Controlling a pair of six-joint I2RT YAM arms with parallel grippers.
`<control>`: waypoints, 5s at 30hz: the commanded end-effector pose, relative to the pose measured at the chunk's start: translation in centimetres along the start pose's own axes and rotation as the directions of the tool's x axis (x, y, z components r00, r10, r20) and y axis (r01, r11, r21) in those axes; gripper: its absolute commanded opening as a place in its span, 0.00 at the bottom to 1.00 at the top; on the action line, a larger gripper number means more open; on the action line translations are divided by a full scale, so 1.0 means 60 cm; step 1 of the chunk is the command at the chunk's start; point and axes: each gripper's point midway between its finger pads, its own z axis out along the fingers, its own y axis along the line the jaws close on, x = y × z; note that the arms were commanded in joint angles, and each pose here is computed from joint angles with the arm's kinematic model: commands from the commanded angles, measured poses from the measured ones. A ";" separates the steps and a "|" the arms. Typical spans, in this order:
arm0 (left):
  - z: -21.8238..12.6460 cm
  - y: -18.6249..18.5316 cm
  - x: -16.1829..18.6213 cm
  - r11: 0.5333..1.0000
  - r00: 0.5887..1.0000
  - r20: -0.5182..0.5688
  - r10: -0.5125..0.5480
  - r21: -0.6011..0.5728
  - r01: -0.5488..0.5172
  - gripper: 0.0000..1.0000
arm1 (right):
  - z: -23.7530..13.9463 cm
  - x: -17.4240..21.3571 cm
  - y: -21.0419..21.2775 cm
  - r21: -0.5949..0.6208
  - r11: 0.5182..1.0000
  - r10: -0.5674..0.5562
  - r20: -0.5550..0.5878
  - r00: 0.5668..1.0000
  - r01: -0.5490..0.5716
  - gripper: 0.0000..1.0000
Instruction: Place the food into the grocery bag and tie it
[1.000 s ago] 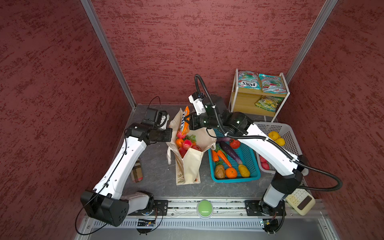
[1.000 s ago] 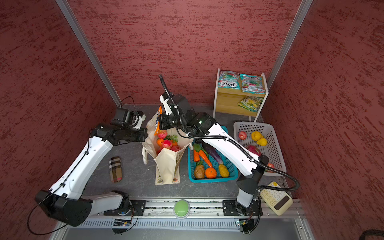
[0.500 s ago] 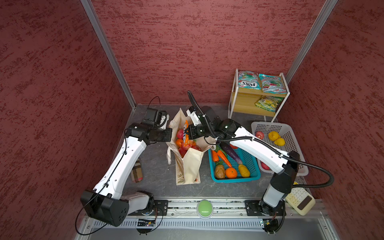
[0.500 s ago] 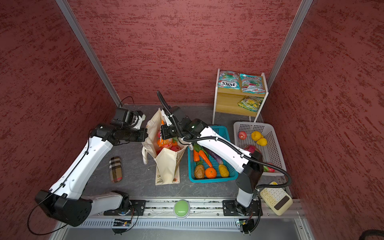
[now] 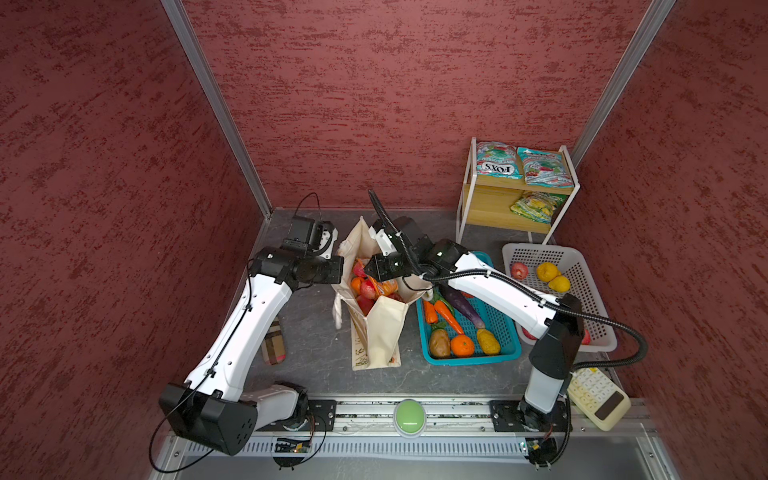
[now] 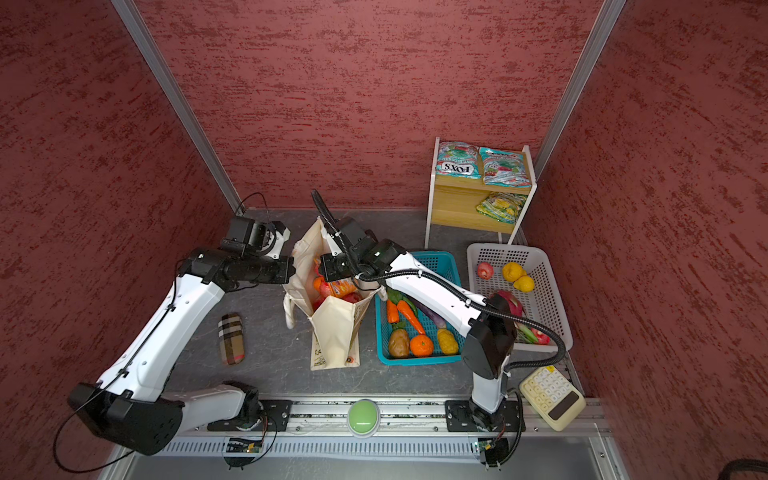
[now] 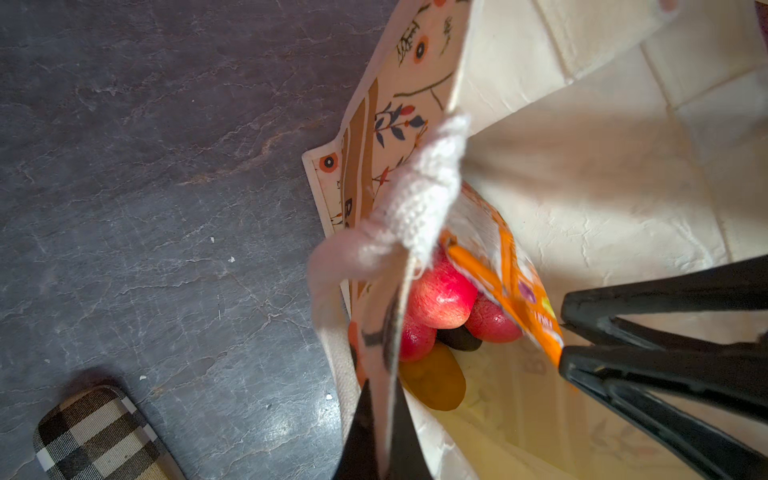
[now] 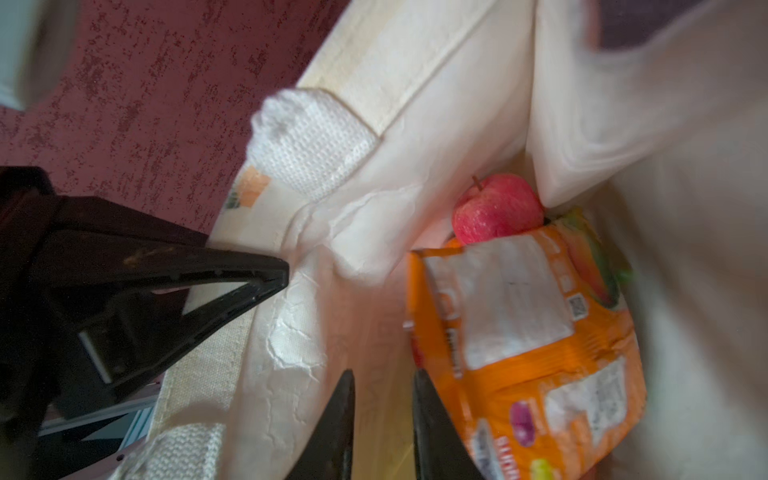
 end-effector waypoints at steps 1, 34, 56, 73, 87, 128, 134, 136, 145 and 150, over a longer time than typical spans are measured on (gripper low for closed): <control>-0.013 -0.002 -0.004 1.000 1.000 0.027 0.013 0.010 -0.013 0.00 | -0.037 -0.045 0.028 -0.013 0.999 -0.040 0.082 0.996 0.041 0.38; -0.014 -0.001 -0.002 1.000 1.000 0.013 0.009 0.003 -0.009 0.00 | -0.218 -0.034 -0.206 0.370 0.920 0.046 0.229 0.972 -0.131 0.78; -0.016 -0.005 -0.010 1.000 1.000 0.016 0.014 0.006 -0.014 0.00 | -0.129 0.037 -0.238 0.299 0.941 0.140 0.082 0.987 -0.158 0.76; -0.026 -0.004 -0.029 0.999 0.998 0.043 0.037 -0.018 -0.037 0.00 | -0.148 -0.033 -0.148 0.250 0.958 0.104 0.146 0.984 -0.138 0.00; -0.056 -0.023 -0.088 0.999 0.994 0.104 0.035 0.010 -0.036 0.00 | -0.137 -0.084 -0.065 0.211 0.971 0.076 0.168 0.983 -0.111 0.00; -0.179 0.100 -0.050 0.898 0.828 0.358 -0.432 0.087 0.431 0.79 | -0.095 -0.068 -0.157 0.421 0.899 0.056 0.157 0.986 -0.118 0.00; -0.101 0.131 0.002 0.737 0.699 0.234 -0.676 0.240 0.632 0.75 | -0.110 -0.070 -0.166 0.438 0.891 0.051 0.159 0.986 -0.116 0.00; -0.073 0.134 0.014 0.675 0.657 0.176 -0.733 0.310 0.670 0.73 | -0.114 -0.069 -0.169 0.441 0.890 0.049 0.159 0.986 -0.116 0.00; -0.012 0.108 0.027 0.587 0.661 0.019 -0.750 0.481 0.651 0.72 | -0.120 -0.066 -0.180 0.447 0.886 0.053 0.164 0.985 -0.122 0.00; 0.013 0.096 0.047 0.609 0.701 -0.064 -0.710 0.445 0.657 0.66 | -0.117 -0.067 -0.183 0.442 0.888 0.055 0.165 0.985 -0.124 0.00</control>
